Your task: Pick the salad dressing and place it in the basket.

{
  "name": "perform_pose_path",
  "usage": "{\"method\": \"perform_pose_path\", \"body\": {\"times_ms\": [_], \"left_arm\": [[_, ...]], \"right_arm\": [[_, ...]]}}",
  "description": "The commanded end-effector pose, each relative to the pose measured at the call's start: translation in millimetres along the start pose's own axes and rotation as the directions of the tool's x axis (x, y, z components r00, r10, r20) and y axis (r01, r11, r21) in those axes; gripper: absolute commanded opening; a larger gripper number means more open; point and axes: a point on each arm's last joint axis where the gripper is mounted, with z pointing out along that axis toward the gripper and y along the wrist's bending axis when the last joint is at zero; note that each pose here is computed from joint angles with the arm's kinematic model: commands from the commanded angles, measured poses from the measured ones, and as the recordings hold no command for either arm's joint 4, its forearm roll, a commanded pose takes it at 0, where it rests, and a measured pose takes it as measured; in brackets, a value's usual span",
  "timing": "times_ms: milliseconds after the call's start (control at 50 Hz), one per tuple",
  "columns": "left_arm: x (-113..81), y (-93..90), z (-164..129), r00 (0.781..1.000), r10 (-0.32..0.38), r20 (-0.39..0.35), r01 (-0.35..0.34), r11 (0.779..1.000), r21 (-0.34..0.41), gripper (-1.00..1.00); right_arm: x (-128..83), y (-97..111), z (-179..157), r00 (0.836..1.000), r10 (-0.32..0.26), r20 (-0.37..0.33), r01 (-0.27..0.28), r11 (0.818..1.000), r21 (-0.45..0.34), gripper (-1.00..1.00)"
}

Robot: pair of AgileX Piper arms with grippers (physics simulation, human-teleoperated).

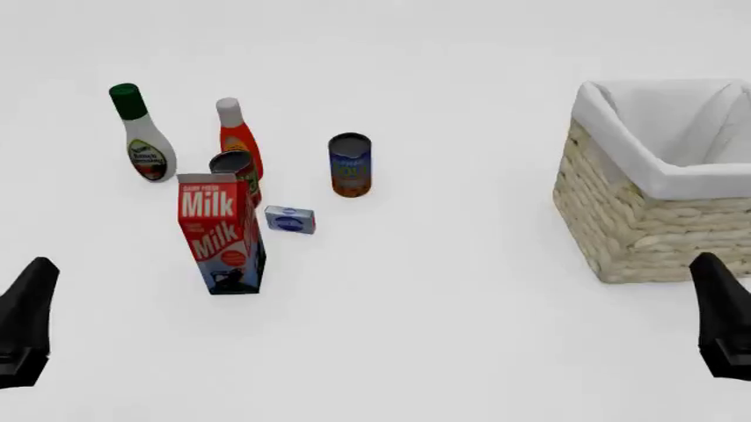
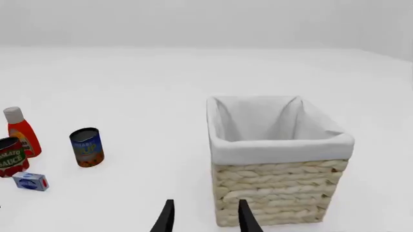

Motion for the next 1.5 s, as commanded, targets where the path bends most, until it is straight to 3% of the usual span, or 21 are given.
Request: {"method": "perform_pose_path", "body": {"times_ms": [20,220,260,280,320,360,380,560,700,1000,1160,1200,1340,1500], "left_arm": [[0.3,0.1,0.4,1.0,0.002,-0.008,-0.002,1.0,-0.002,1.0],[-3.1,0.2,2.2,1.0,0.004,-0.002,-0.004,1.0,-0.003,1.0],[-7.2,0.4,4.1,1.0,0.006,0.004,-0.006,1.0,-0.006,1.0],[-11.0,0.6,5.9,1.0,0.004,0.006,-0.004,1.0,-0.01,1.0],[-16.3,1.4,11.2,1.0,-0.026,-0.001,0.026,0.999,-0.02,1.0],[-21.3,2.5,18.1,1.0,0.01,-0.011,-0.01,0.999,-0.034,1.0],[-24.3,2.9,20.7,0.999,0.034,-0.007,-0.034,0.999,-0.039,1.0],[-35.3,4.3,45.4,0.999,0.013,-0.044,-0.014,0.999,-0.043,1.0],[-60.3,5.6,57.1,0.999,0.034,-0.014,-0.035,0.998,-0.051,1.0],[-90.8,12.1,123.6,0.995,0.093,-0.029,-0.094,0.993,-0.068,1.0],[-92.2,11.7,158.9,0.995,0.084,-0.049,-0.086,0.995,-0.052,1.0],[-94.3,13.7,165.7,0.993,0.11,-0.049,-0.113,0.992,-0.059,1.0],[-104.3,13.1,182.9,0.993,0.103,-0.051,-0.106,0.993,-0.052,1.0],[-108.8,17.4,212.4,0.996,0.048,-0.078,-0.053,0.997,-0.063,1.0]], "right_arm": [[-4.4,-0.1,-1.6,0.999,-0.034,-0.031,0.034,0.999,0.001,1.0],[-6.2,-0.5,2.6,0.999,-0.031,-0.023,0.031,0.999,0.007,1.0],[-0.7,0.0,-5.5,1.0,0.005,0.026,-0.005,1.0,0.0,1.0],[-14.0,-0.5,-4.4,1.0,0.011,-0.005,-0.011,1.0,0.007,1.0],[-28.1,-0.5,-7.2,1.0,0.01,0.004,-0.01,1.0,0.006,1.0],[-32.7,-0.6,-8.1,1.0,0.015,0.005,-0.015,1.0,0.007,1.0],[-33.3,-0.7,-8.1,1.0,0.017,0.004,-0.017,1.0,0.008,1.0],[-30.5,-0.7,-6.6,1.0,0.022,0.001,-0.022,1.0,0.01,1.0],[-26.6,-0.7,-5.4,1.0,0.023,0.002,-0.023,1.0,0.009,1.0],[-19.0,-0.4,-5.1,1.0,0.022,-0.003,-0.022,1.0,0.005,1.0],[-17.9,-0.4,-4.8,1.0,0.021,-0.006,-0.021,1.0,0.005,1.0],[-17.6,-0.4,-4.6,1.0,0.019,-0.008,-0.018,1.0,0.004,1.0],[-14.5,-0.4,-3.8,1.0,0.019,-0.01,-0.018,1.0,0.005,1.0],[-14.2,-0.3,-1.5,1.0,0.02,-0.014,-0.02,1.0,0.004,1.0]]}}
